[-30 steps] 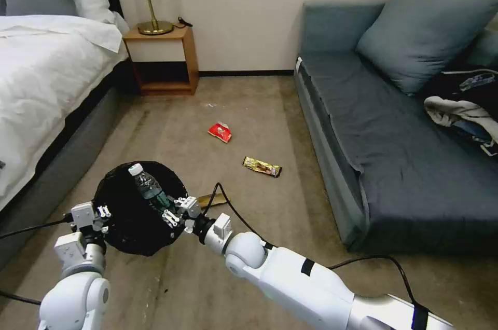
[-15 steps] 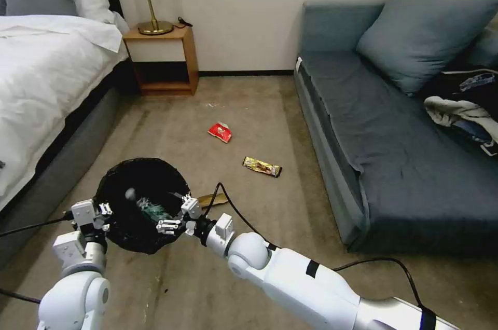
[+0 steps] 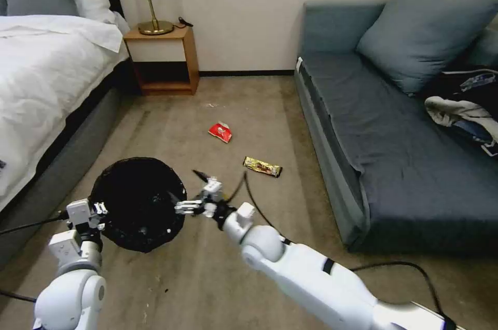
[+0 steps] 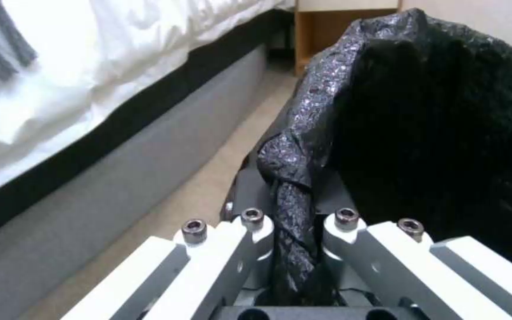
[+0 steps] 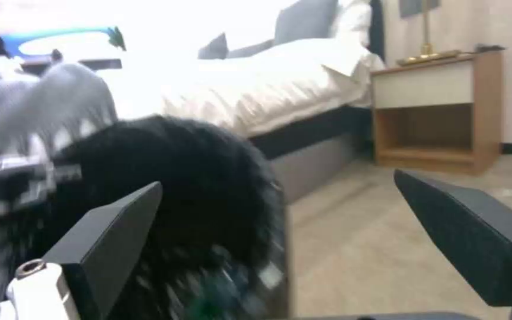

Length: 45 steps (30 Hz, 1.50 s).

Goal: Pick up the trash bin, then pick up the garbage on the floor and place it into the trash bin.

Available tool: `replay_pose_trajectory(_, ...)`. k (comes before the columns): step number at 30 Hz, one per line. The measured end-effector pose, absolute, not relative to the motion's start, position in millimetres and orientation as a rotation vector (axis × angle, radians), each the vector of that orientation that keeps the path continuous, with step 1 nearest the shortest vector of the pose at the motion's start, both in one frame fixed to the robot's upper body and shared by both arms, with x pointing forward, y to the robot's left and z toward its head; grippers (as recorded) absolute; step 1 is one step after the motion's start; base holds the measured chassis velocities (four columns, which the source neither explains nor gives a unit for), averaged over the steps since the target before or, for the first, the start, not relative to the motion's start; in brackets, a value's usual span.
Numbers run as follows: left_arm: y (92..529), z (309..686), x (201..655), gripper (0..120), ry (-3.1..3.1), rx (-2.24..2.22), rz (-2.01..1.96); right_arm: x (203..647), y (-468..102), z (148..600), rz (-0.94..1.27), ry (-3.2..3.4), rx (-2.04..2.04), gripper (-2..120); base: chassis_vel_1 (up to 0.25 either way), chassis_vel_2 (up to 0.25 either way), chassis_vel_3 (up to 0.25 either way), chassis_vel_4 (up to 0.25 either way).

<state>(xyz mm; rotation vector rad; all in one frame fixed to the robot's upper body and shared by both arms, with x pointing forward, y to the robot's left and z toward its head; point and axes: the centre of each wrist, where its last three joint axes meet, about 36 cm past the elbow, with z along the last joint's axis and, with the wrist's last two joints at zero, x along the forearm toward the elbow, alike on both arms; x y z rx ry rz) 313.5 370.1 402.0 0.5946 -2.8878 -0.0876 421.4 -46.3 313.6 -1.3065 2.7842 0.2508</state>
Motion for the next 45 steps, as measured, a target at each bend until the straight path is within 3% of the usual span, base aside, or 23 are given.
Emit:
replay_pose_trajectory(18,389,396,317,5,-2.868,0.627,-0.1,357,-122,260,0.214,2.859,-1.302,100,0.0,0.0,0.0,0.0)
replay_pose_trajectory(25,390,396,317,5,-2.87,0.626,-0.102,352,-127,252,0.216,2.851,-1.318,100,-0.06,0.048,0.044,-0.061)
replay_pose_trajectory(45,399,395,318,5,-2.869,0.642,-0.106,368,-118,240,0.189,2.87,-1.323,100,-0.188,0.183,0.184,-0.188)
